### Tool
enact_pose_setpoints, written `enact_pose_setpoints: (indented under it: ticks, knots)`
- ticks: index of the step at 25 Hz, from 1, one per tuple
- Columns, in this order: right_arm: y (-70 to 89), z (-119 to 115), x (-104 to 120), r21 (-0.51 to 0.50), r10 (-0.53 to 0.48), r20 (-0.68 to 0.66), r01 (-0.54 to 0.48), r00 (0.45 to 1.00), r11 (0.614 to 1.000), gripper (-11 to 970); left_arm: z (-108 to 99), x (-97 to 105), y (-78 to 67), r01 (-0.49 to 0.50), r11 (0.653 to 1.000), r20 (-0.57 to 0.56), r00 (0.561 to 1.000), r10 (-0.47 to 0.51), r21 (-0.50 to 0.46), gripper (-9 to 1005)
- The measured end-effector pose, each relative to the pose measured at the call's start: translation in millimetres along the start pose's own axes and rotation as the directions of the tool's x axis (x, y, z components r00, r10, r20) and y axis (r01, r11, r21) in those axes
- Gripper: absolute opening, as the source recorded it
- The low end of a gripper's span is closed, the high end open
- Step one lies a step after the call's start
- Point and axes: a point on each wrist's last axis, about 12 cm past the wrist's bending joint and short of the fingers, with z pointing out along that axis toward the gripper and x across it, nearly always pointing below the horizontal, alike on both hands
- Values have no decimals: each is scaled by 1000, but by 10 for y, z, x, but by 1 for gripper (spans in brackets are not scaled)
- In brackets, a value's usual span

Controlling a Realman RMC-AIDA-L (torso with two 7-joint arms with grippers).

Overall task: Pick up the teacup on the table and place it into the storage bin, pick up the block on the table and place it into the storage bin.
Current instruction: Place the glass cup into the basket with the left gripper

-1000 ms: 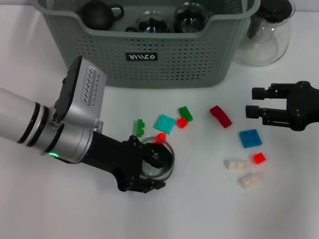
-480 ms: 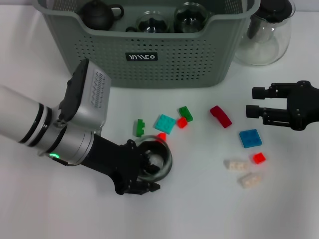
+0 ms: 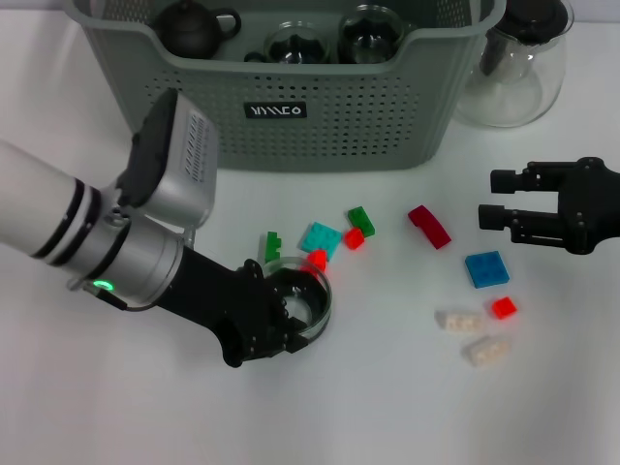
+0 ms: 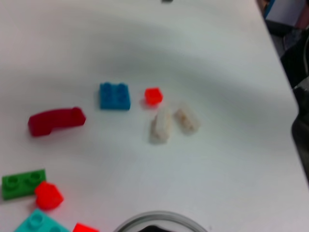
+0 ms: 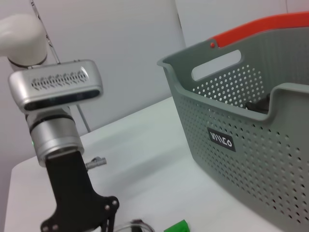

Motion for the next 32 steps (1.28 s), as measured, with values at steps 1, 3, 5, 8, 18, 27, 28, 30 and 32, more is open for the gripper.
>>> enact_pose_setpoints:
  ticks: [1, 3, 5, 8, 18, 27, 28, 30, 32]
  knots:
    - [-1, -2, 0, 0, 0, 0, 0, 1000, 1000, 596, -25, -14, -7, -2, 1000, 9, 1000, 2, 5, 187]
    - [-2, -2, -1, 1, -1, -1, 1, 1000, 1000, 596, -54, -26, -11, -3, 1000, 18, 1000, 3, 9, 158]
    - [-2, -1, -2, 0, -1, -1, 1, 1000, 1000, 596, -63, -27, -10, -1, 1000, 19, 1000, 1, 10, 131]
    - [-2, -1, -2, 0, -1, -1, 1, 1000, 1000, 596, -66, -26, -10, 0, 1000, 19, 1000, 0, 10, 92]
    - [0, 0, -4, -2, -2, -2, 2, 1000, 1000, 595, -348, -63, -87, -6, 995, 160, 987, -10, 95, 61]
    - [9, 0, -1, -9, -1, -1, 1, 1000, 1000, 596, -873, -86, -32, 95, 993, 560, 820, -121, 76, 71]
    - [10, 1, 0, -9, -1, -1, 1, 1000, 1000, 596, -964, -96, -13, 122, 991, 622, 771, -134, 62, 72]
    - [13, 4, 4, -10, 0, -1, 0, 1000, 1000, 596, -1120, -147, 36, 155, 987, 705, 697, -130, 28, 75]
    - [15, 6, 5, -10, 1, 0, -1, 1000, 1000, 596, -1290, -269, 145, 195, 981, 747, 653, -124, -8, 77]
